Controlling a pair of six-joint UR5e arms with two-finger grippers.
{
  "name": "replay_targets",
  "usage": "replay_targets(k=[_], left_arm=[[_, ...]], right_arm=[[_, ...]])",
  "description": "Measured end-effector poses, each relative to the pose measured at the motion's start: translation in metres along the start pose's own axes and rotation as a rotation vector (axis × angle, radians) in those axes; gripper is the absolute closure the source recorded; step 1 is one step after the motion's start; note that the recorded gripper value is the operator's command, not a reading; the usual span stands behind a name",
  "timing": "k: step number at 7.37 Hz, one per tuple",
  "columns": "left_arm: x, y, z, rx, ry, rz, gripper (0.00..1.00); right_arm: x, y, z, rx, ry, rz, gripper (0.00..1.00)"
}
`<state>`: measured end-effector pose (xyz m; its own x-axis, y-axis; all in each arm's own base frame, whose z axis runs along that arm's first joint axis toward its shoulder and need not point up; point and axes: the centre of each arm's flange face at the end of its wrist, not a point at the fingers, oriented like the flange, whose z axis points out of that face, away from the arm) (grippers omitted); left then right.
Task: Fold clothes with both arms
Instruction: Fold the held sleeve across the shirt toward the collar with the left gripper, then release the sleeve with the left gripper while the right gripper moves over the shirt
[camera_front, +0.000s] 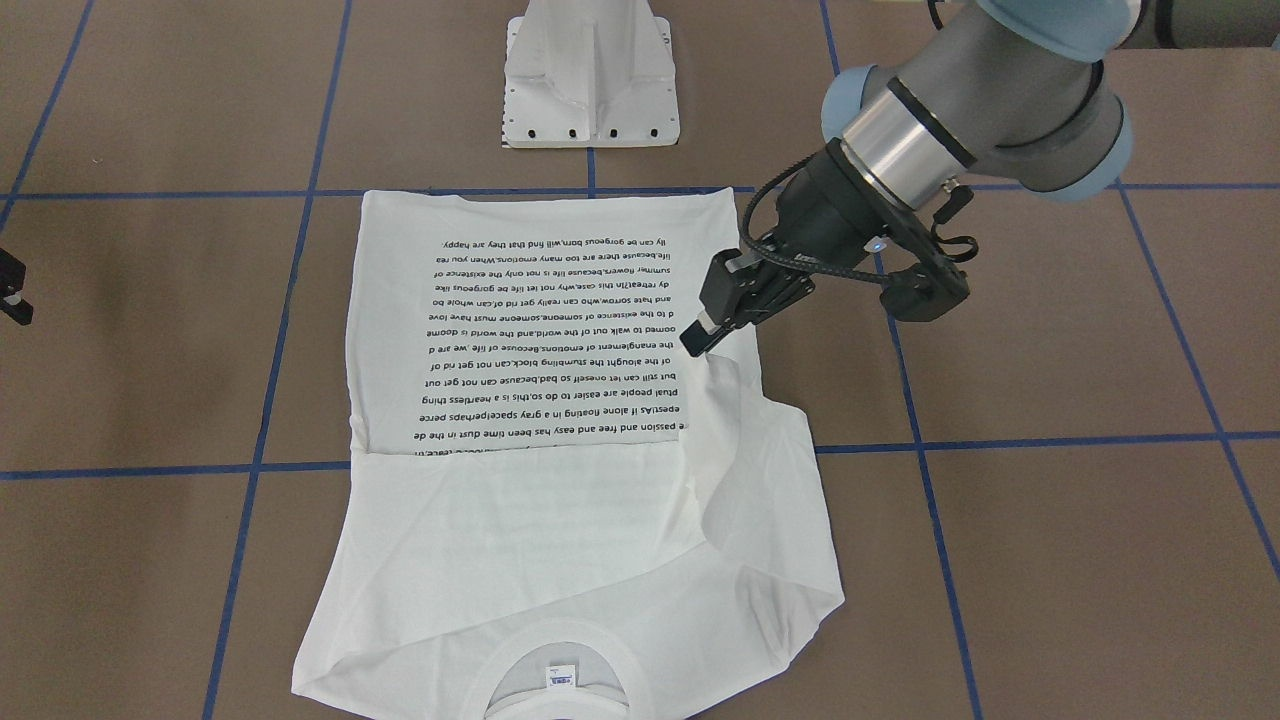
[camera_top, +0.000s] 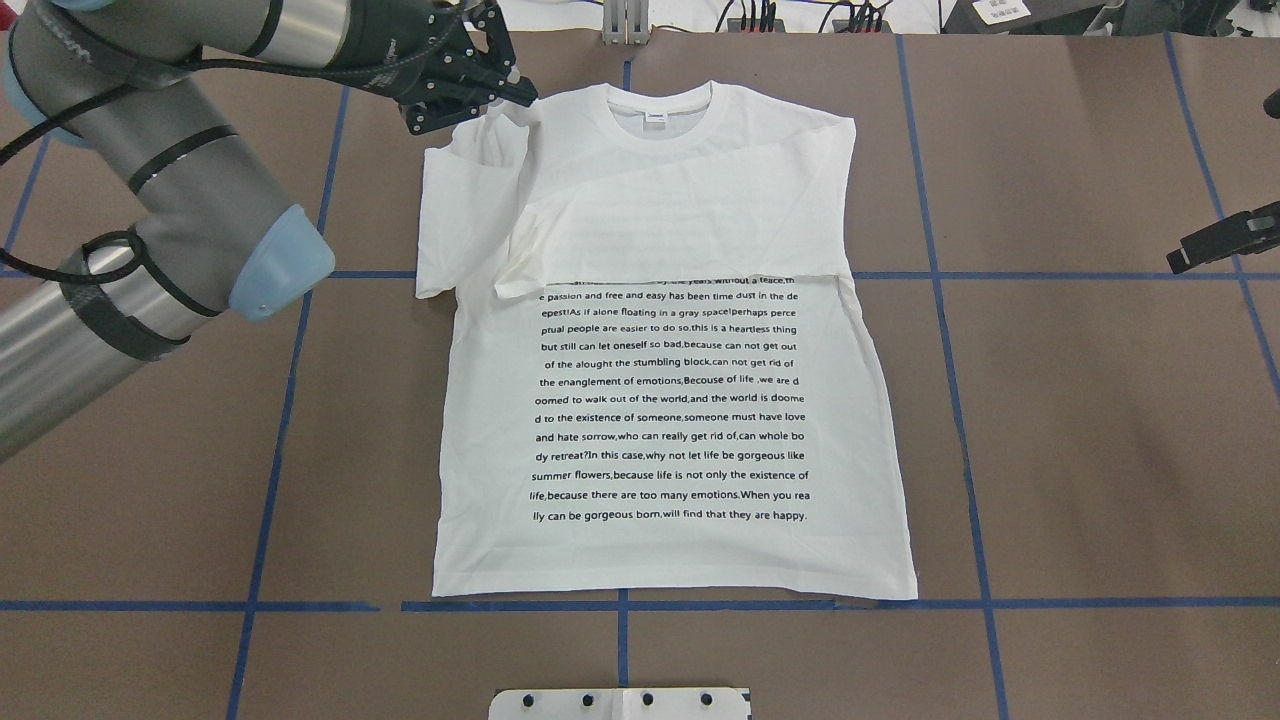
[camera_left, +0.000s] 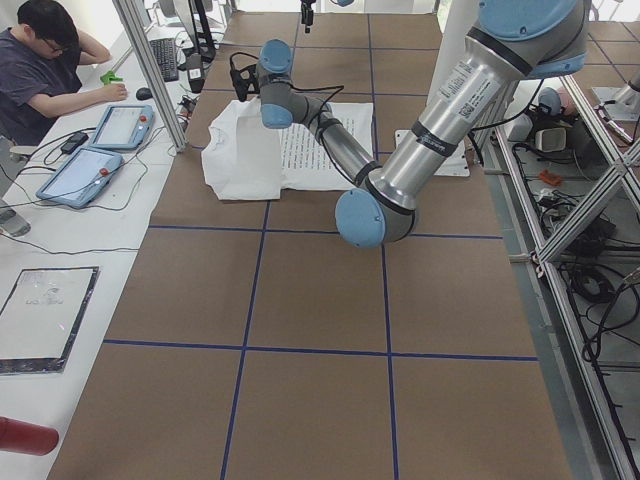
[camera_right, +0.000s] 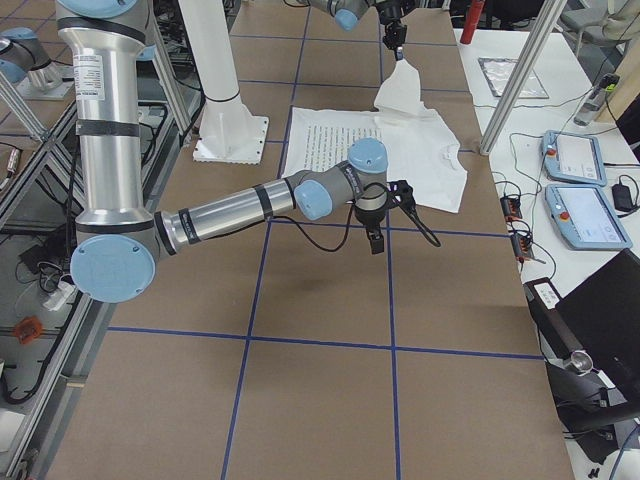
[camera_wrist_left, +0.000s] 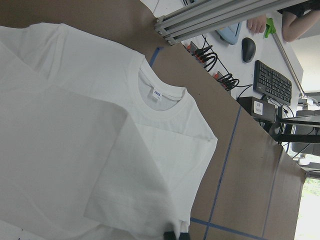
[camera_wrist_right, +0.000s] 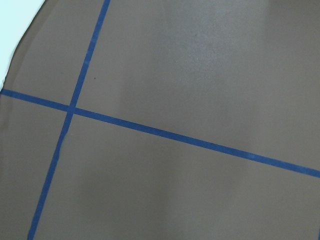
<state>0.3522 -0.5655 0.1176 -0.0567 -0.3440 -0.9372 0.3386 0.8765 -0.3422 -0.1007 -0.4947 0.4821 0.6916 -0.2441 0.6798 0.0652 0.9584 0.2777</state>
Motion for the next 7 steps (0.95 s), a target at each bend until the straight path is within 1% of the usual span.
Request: replay_targets(k=[2, 3, 5, 6, 7], left_arm=[[0.021, 0.033, 0.055, 0.022, -0.005, -0.031, 1.0], [0.017, 0.052, 0.082, 0.024, -0.018, -0.022, 1.0], [-0.006, 0.098, 0.129, 0.011, -0.054, 0.041, 1.0], [-0.021, 0.123, 0.152, 0.01, -0.072, 0.085, 0.86], [-0.037, 0.147, 0.174, -0.001, -0.095, 0.126, 0.31]], right_arm=[[0.001, 0.0, 0.001, -0.001, 0.0, 0.002, 0.0], [0.001, 0.001, 0.001, -0.002, 0.001, 0.003, 0.0], [0.002, 0.001, 0.002, -0.004, 0.001, 0.004, 0.0], [0.002, 0.001, 0.002, -0.005, 0.002, 0.005, 0.0], [0.002, 0.001, 0.002, -0.005, 0.002, 0.006, 0.0]])
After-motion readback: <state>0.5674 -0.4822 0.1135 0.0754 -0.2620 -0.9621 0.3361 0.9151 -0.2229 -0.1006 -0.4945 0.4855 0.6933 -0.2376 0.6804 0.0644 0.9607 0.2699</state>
